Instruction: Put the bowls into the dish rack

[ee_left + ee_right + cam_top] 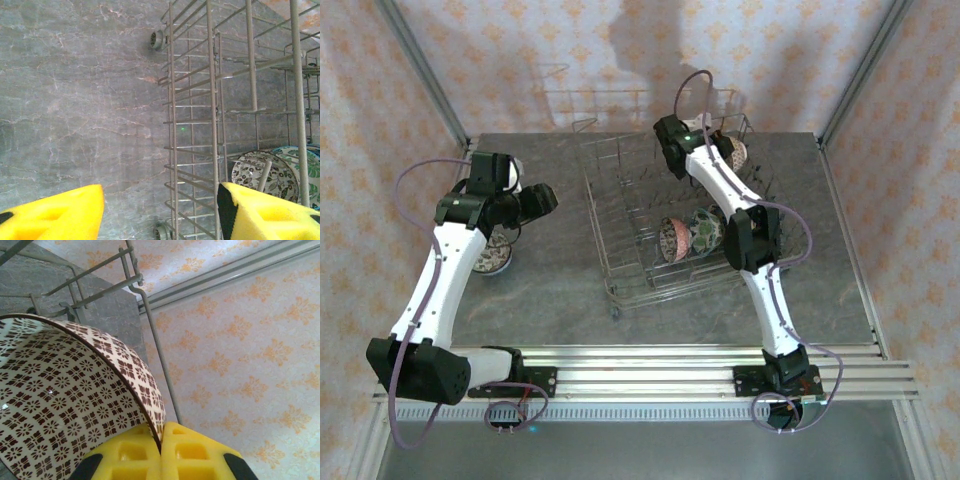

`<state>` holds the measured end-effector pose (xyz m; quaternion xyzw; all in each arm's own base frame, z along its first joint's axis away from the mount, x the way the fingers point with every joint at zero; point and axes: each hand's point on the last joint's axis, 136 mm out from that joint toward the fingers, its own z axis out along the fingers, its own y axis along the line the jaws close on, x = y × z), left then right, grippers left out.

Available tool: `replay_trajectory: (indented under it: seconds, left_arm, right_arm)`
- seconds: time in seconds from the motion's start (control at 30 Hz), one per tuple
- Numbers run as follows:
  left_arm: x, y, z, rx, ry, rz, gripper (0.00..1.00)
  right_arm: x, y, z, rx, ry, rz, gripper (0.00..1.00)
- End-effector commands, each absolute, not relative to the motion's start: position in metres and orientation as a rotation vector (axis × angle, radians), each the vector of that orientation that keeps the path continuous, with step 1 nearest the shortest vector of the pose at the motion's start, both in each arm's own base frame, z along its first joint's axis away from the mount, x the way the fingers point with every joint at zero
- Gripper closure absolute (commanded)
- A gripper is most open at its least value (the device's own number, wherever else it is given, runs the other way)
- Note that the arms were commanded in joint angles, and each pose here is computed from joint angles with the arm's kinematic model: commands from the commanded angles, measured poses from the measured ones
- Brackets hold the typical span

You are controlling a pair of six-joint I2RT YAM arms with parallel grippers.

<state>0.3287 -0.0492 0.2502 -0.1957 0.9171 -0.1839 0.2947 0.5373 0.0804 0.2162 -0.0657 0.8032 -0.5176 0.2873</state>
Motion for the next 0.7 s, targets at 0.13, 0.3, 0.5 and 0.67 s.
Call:
replay_trajectory:
  seconds: [0.13, 0.3, 0.5, 0.67]
  left_arm:
    - [0.316, -0.05, 0.249, -0.508, 2.447, -0.511, 0.37]
    - [0.314, -0.048, 0.249, -0.501, 2.454, -0.497, 0.37]
    - [0.311, -0.046, 0.244, -0.523, 2.472, -0.48, 0.37]
    - [0.31, -0.045, 0.237, -0.534, 2.49, -0.473, 0.37]
  right_arm:
    - [0.541, 0.095, 0.223, -0.199, 2.095, -1.424, 0.94]
    - [0.541, 0.101, 0.211, -0.241, 2.117, -1.423, 0.89]
    - [0.539, 0.102, 0.202, -0.257, 2.152, -1.394, 0.74]
    - [0.54, 0.106, 0.191, -0.273, 2.187, -1.352, 0.68]
